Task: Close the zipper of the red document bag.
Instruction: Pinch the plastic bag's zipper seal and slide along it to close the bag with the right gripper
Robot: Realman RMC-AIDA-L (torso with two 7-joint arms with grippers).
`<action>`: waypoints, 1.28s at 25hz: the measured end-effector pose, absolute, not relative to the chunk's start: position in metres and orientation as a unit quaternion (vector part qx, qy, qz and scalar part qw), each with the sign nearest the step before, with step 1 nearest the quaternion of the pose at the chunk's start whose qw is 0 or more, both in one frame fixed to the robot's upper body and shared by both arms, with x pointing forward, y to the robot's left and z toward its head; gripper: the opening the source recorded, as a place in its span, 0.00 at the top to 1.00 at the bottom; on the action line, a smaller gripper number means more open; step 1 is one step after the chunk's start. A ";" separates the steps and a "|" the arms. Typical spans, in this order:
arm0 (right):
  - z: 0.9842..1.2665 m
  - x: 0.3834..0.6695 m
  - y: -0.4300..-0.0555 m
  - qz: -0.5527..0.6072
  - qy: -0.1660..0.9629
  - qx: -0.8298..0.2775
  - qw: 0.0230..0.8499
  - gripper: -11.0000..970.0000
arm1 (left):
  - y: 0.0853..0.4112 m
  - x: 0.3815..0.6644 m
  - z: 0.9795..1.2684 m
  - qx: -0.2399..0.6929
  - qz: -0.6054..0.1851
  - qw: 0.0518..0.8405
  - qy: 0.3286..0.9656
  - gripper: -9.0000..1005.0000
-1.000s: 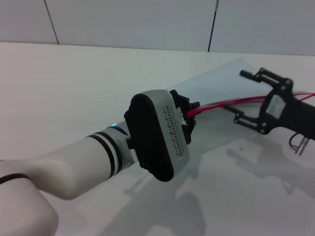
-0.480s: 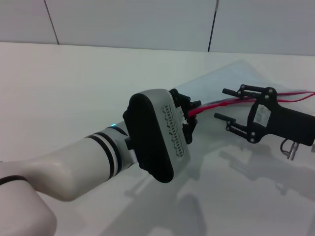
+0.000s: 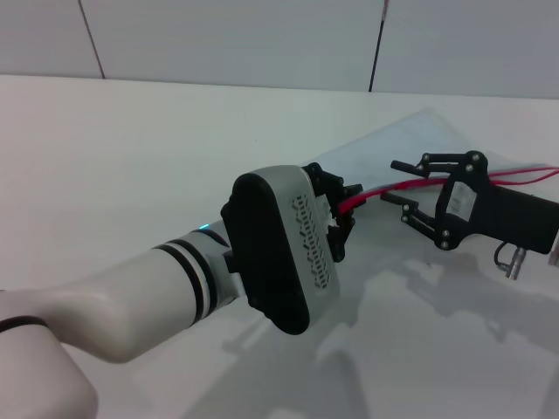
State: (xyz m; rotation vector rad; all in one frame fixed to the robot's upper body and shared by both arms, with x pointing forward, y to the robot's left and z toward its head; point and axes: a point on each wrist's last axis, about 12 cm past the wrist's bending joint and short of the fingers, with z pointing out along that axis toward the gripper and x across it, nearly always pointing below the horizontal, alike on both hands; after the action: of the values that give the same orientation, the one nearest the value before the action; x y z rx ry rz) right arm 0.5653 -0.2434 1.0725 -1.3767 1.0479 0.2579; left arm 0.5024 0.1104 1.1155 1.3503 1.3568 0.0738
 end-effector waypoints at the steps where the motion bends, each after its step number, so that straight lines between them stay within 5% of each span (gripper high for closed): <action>1: 1.072 0.565 -0.243 0.113 0.460 -0.604 0.641 0.60 | 0.110 0.502 1.116 0.577 0.031 0.575 0.579 0.94; 32: 1.070 0.566 -0.242 0.108 0.456 -0.625 0.624 0.92 | 0.110 0.503 1.116 0.576 0.032 0.576 0.579 0.94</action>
State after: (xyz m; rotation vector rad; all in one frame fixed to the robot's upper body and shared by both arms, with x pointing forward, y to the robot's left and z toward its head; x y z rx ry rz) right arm 0.5660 -0.2420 1.0699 -1.4354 1.0460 0.2480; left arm 0.5025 0.1103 1.1161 1.3496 1.3553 0.0742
